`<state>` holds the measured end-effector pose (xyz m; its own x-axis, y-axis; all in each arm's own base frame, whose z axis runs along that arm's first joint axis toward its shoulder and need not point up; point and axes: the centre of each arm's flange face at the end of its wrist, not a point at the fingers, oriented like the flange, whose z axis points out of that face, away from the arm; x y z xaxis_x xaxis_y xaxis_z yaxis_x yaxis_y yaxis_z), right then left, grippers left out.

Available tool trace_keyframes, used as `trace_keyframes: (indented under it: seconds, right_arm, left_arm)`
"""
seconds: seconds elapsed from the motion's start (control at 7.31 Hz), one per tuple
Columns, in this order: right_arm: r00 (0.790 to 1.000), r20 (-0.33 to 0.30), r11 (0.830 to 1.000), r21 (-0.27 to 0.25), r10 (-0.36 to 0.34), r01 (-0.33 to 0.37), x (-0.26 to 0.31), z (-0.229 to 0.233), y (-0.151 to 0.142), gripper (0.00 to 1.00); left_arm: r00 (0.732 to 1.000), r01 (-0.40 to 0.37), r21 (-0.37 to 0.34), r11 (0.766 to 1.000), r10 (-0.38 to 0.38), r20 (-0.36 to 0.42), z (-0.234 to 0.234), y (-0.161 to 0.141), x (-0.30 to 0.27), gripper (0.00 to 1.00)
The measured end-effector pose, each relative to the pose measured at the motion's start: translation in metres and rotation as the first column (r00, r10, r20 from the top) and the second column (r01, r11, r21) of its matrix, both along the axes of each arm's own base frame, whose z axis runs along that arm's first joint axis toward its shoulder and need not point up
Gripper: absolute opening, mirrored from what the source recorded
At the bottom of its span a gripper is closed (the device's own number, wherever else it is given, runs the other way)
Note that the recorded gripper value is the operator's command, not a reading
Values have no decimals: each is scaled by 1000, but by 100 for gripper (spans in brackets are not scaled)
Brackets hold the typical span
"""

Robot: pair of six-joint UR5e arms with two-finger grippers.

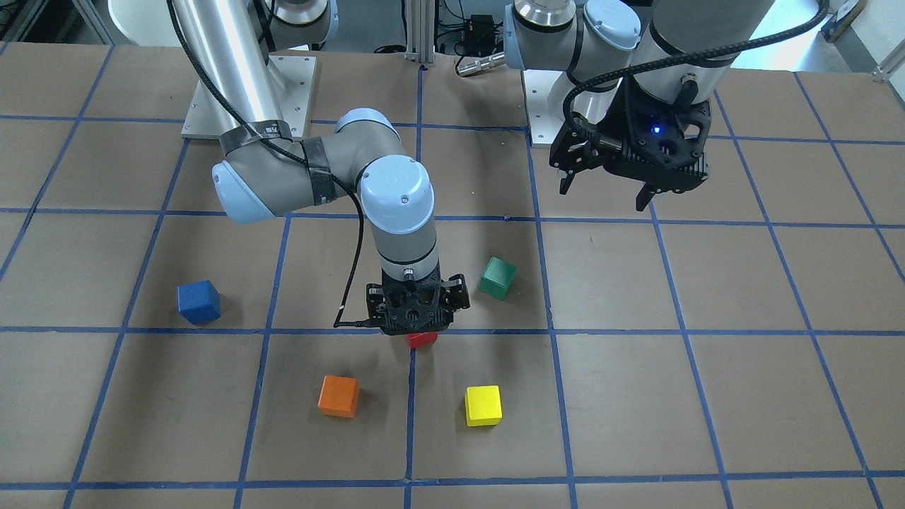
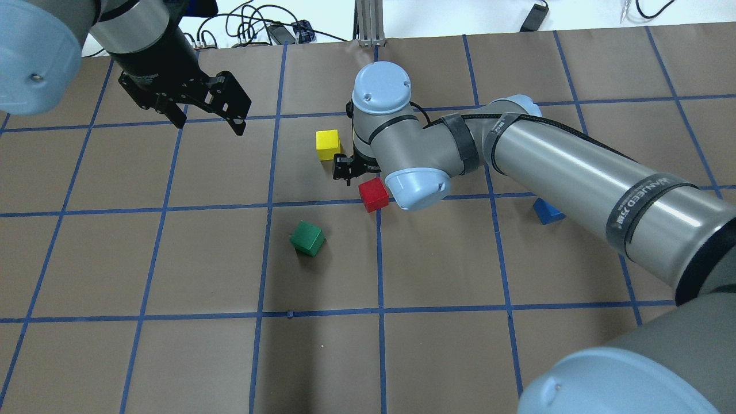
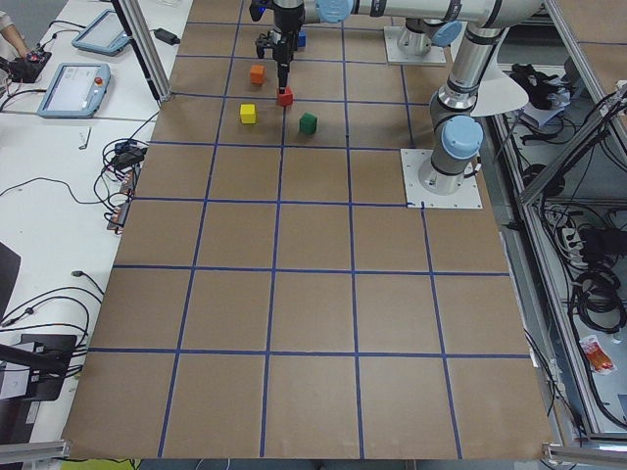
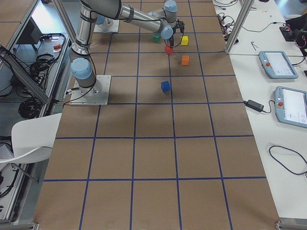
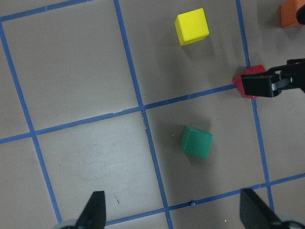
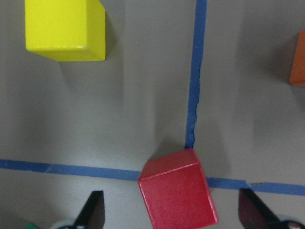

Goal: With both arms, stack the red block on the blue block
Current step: 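Lower the right gripper and grasp the red cube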

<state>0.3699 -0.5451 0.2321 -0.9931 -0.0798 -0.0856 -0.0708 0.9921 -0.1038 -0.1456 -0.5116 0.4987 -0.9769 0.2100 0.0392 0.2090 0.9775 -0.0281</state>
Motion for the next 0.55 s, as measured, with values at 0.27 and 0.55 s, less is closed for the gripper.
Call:
trace_keyframes:
  seconds: [0.27, 0.55]
  right_arm:
    - [1000, -11, 1000, 22, 3, -3, 1, -12, 2, 100]
    - [1000, -20, 999, 40, 3, -2, -1, -24, 6, 94]
  left_arm:
    - [1000, 0, 4, 1000, 0, 0, -1, 0, 0, 100]
    - [1000, 0, 8, 1000, 0, 0, -3, -1, 0, 100]
